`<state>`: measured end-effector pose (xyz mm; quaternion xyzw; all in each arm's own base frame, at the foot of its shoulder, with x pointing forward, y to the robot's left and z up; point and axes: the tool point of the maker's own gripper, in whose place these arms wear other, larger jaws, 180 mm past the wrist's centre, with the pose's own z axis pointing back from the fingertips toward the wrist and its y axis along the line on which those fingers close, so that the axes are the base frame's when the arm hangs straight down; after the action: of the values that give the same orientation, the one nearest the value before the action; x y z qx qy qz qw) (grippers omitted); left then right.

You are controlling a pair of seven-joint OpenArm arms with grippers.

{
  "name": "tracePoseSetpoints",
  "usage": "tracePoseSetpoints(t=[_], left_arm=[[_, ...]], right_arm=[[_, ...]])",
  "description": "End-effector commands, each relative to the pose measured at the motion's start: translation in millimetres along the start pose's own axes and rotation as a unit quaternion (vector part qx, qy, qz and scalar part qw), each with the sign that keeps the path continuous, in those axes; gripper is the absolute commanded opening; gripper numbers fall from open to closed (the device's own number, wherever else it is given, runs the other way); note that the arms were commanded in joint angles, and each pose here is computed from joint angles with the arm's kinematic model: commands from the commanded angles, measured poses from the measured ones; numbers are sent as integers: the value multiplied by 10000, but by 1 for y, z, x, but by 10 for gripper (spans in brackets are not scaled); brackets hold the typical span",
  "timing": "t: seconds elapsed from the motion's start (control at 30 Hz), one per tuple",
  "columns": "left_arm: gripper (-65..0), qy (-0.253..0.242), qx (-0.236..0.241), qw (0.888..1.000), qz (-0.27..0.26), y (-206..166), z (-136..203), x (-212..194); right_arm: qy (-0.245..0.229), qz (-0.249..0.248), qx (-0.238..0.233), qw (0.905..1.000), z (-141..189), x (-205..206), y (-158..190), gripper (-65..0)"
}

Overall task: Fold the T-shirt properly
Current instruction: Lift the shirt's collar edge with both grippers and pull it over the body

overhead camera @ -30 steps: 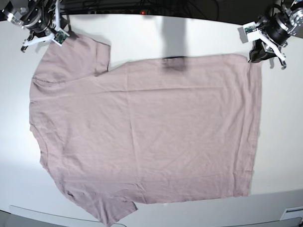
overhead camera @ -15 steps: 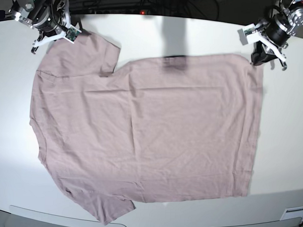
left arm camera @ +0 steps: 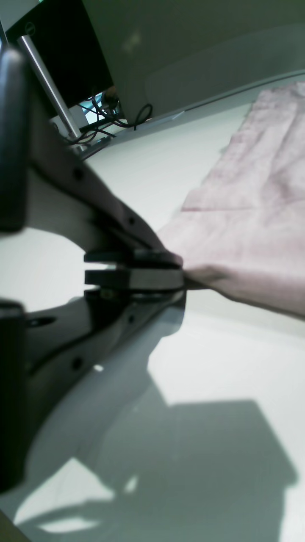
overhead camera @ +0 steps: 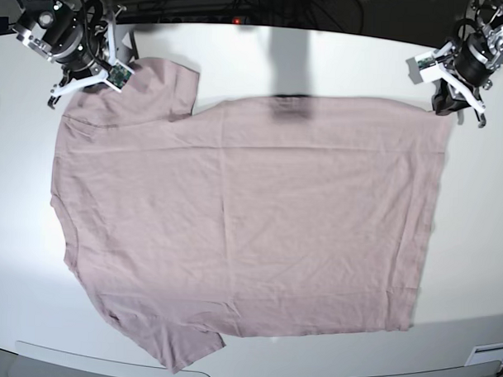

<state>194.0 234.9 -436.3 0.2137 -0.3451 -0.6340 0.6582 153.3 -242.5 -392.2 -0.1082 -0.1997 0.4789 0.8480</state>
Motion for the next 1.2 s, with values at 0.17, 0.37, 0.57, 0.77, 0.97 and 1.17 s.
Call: tracePoseSetpoints(t=[0.17,0.37,0.57,0.77,0.97,1.17], left_arm=[[-650,-20,329,9994,-144,30,-5,-3],[-650,29,574,9983,-132,52,-12,-5],[-650,25,735,9973,67,67,-16,-5],[-650,581,903,9942,82,85,-18,-26],[-650,383,949,9945,202,89,-18,-17],[-650,298,919,9939,536,88,-18,-15]], right_arm=[[-74,-26,-543,9985,5,12,-42,-650],[-345,-327,-698,9964,5,27,-59,-650],[-511,-452,-945,9932,7,38,-78,-650],[-672,-558,-1000,9911,9,48,-88,-650],[-664,-581,-1009,9910,8,47,-88,-650],[-853,-844,-1153,9861,7,59,-95,-650]])
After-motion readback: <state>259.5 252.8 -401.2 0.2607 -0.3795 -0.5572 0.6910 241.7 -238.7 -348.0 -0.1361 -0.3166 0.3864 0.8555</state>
